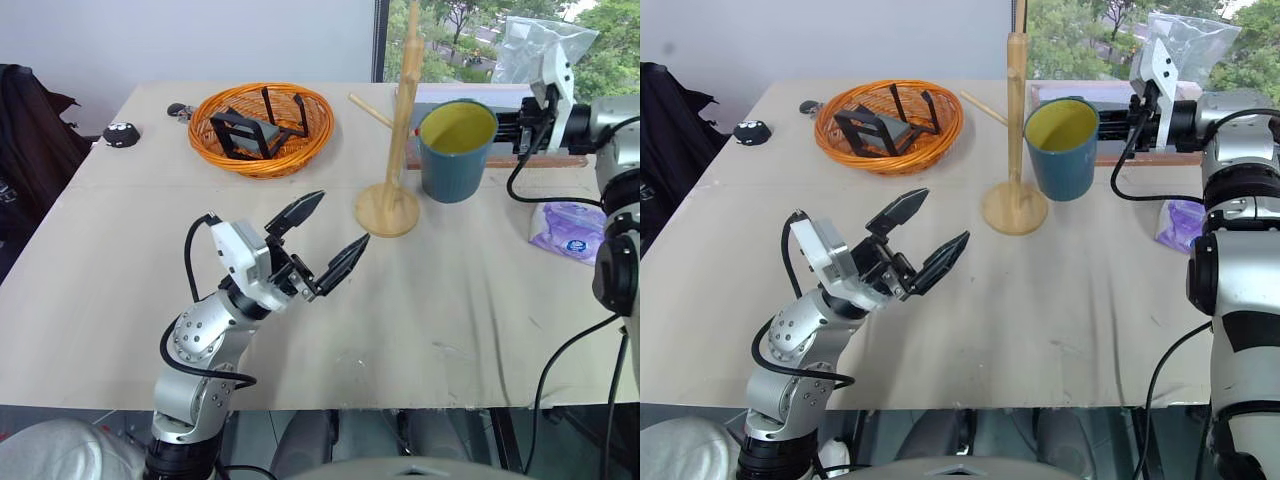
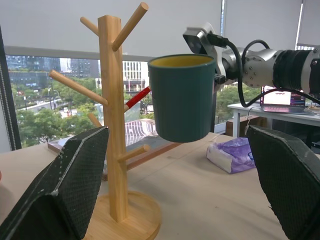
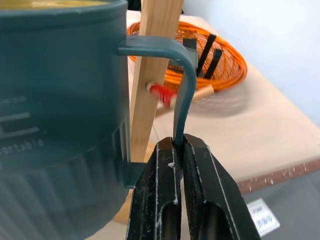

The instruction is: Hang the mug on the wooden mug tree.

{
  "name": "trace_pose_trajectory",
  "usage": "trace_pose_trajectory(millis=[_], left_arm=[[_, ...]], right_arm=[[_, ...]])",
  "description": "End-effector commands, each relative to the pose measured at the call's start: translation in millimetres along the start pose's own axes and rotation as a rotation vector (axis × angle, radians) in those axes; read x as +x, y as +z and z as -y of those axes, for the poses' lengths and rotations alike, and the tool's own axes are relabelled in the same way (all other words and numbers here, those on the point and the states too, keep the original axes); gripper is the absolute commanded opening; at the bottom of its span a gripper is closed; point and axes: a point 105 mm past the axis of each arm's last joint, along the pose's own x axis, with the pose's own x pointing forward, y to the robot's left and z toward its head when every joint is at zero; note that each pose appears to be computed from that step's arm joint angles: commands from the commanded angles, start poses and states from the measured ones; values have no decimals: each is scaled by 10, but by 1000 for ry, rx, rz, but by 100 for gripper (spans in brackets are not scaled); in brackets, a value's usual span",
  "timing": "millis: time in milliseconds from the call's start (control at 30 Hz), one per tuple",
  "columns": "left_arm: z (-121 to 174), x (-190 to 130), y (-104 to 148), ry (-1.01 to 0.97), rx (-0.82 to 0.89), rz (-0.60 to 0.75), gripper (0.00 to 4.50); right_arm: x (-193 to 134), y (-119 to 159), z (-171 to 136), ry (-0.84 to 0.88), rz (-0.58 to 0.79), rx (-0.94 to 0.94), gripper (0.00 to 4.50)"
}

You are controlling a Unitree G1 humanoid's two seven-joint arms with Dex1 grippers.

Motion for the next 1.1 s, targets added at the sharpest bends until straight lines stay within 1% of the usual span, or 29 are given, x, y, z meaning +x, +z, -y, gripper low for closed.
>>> trace_pose_trajectory(millis=[33, 300, 500, 633, 800, 1100], left_arm=[[25, 7, 56, -11, 24, 25, 450], [12, -8, 57, 8, 29, 25, 450], [18, -6, 63, 16, 29, 25, 450], [19, -12, 68, 20, 30, 23, 450], [22, -16, 73, 21, 29, 19, 450], [2, 27, 73, 7, 28, 20, 450]], right_arm=[[5, 153, 42, -4, 6, -56, 4], [108, 103, 41, -3, -38, -65, 4], [124, 103, 101, -53, -46, -48, 4], [75, 100, 101, -49, -43, -41, 4], [-58, 18, 82, -40, -72, -22, 4], [-196, -53, 182, -143, -105, -1, 4]])
